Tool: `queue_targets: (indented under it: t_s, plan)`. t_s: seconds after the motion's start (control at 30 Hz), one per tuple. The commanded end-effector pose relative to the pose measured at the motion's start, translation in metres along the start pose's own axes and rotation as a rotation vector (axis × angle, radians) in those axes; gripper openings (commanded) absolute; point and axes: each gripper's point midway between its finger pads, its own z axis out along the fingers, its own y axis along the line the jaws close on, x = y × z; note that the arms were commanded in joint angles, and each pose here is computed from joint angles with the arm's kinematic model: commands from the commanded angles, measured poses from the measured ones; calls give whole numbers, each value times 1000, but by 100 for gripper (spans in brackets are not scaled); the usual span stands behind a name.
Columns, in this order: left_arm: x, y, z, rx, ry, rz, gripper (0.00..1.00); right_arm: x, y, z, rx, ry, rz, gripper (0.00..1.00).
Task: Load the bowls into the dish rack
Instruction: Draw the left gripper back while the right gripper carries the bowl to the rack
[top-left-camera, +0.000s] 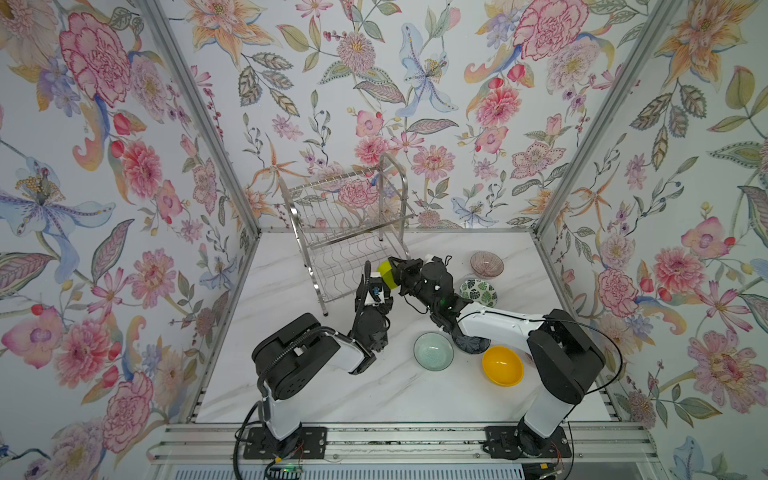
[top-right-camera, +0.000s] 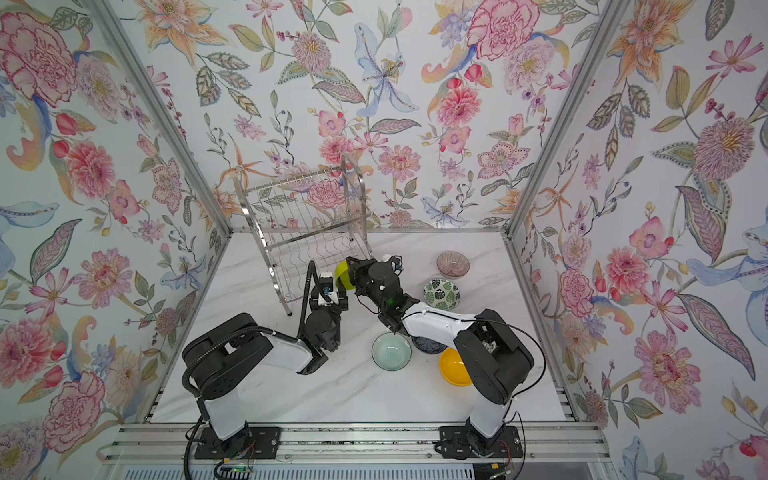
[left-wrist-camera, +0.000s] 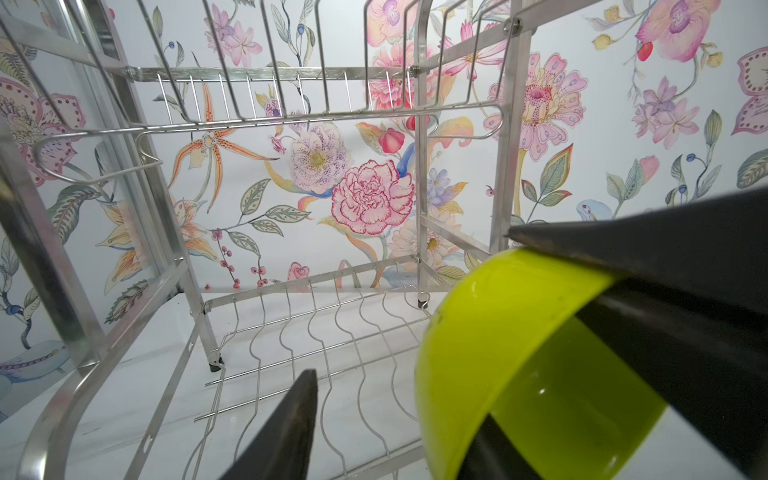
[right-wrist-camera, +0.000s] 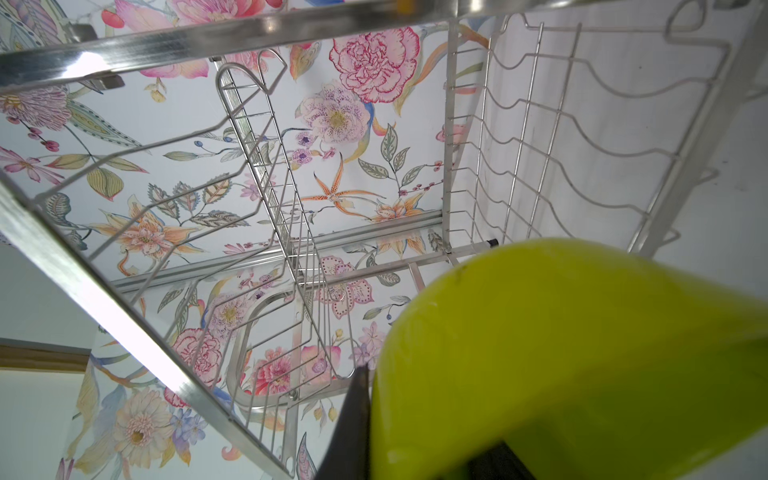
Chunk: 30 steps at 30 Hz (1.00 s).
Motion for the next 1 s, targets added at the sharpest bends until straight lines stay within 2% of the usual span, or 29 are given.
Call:
queue_targets:
  t_s: [0.0,0.17,0.23,0.33,0.47,0.67,0.83,0.97]
  plan:
    - [-12,12,-9,3,-1,-111,63,-2,22,5,-71,39,-96,0]
    - [-19,26,-23,45,60,-161,92,-7,37,0,-120,82,-227,0]
    - [-24,29,-30,96,104,-206,99,-11,40,-2,-142,103,-285,0]
    - [-20,41,-39,136,221,-224,99,-12,50,-1,-204,179,-407,0]
    - [-21,81,-43,106,323,-331,99,0,50,3,-240,296,-588,0]
    - [-25,143,-48,56,377,-549,99,27,35,8,-283,442,-803,0]
    - [-15,162,-48,82,428,-697,99,54,15,11,-306,551,-1003,0]
    - [1,171,-45,84,465,-804,99,70,6,14,-352,617,-1066,0]
